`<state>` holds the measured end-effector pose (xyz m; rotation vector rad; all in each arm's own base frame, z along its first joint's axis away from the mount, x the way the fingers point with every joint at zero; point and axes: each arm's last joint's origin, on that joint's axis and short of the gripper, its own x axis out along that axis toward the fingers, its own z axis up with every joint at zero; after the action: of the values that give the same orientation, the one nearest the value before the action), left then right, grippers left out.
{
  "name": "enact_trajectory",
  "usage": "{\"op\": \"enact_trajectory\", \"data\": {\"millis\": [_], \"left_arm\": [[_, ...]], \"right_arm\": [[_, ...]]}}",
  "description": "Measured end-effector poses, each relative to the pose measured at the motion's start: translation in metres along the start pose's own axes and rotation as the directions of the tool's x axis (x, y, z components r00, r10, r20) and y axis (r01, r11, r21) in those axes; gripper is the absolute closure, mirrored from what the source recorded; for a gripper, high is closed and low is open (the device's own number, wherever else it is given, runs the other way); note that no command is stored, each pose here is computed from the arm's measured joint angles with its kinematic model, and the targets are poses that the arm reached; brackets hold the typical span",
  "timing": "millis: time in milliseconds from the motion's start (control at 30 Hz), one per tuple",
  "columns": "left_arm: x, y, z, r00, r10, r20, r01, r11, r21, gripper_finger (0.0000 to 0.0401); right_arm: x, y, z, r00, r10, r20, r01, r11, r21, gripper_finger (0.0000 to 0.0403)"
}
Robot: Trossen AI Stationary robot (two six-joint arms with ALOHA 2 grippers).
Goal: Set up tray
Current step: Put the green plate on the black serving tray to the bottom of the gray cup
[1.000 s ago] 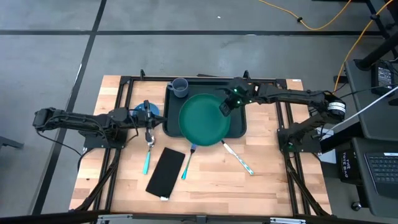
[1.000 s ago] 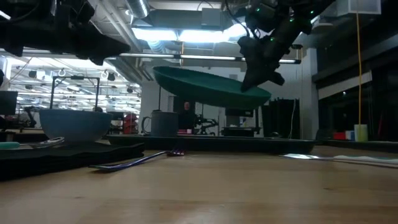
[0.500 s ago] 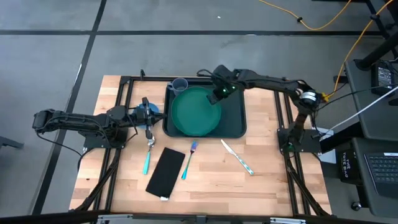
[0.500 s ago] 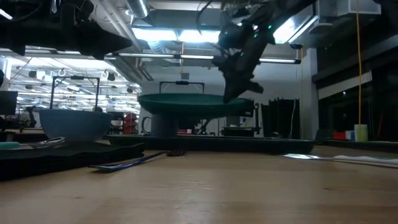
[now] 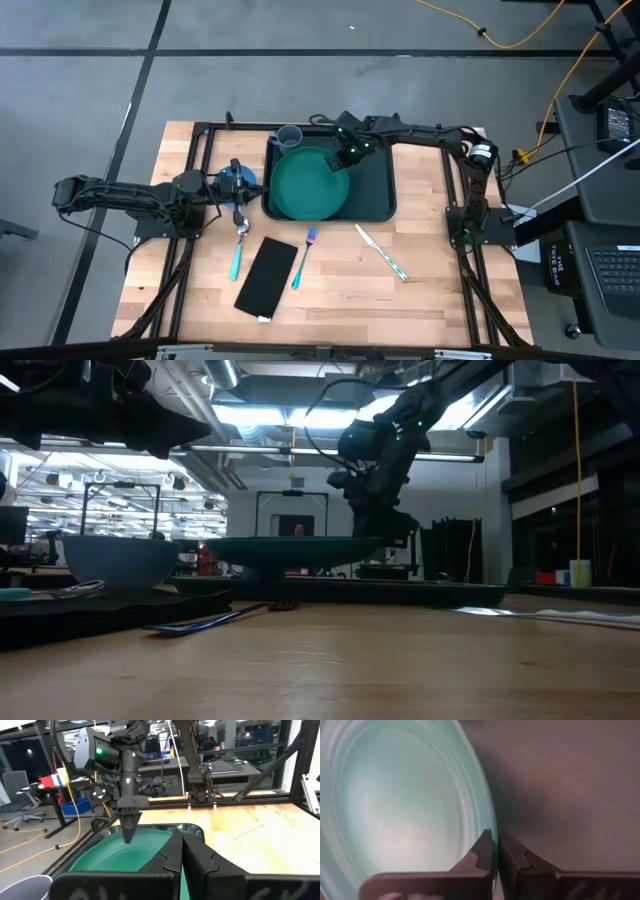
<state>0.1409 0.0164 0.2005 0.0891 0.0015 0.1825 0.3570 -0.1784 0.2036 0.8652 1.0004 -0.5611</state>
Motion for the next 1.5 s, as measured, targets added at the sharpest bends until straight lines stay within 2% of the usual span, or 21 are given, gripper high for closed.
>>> {"op": "enact_trajectory", "data": {"millis": [200,1267,1500], "left_arm": [[0.000,0.000,0.000,1.000,0.000,0.000,0.000,1.000,-0.001,0.0396],[0.000,0.000,0.000,1.000,0.001,0.001,-0.001,1.000,-0.002,0.0394],[0.000,0.000,0.001,1.000,0.001,0.003,-0.001,0.999,-0.050,0.0396]], "right_arm": [[0.010,-0.003,0.004,1.000,0.005,0.018,-0.005,1.000,-0.001,0.0392],[0.018,-0.010,0.006,0.997,-0.038,0.068,0.036,0.999,0.024,0.0392],[0.035,-0.013,0.006,0.999,-0.018,0.044,0.016,0.999,0.029,0.0392]]}}
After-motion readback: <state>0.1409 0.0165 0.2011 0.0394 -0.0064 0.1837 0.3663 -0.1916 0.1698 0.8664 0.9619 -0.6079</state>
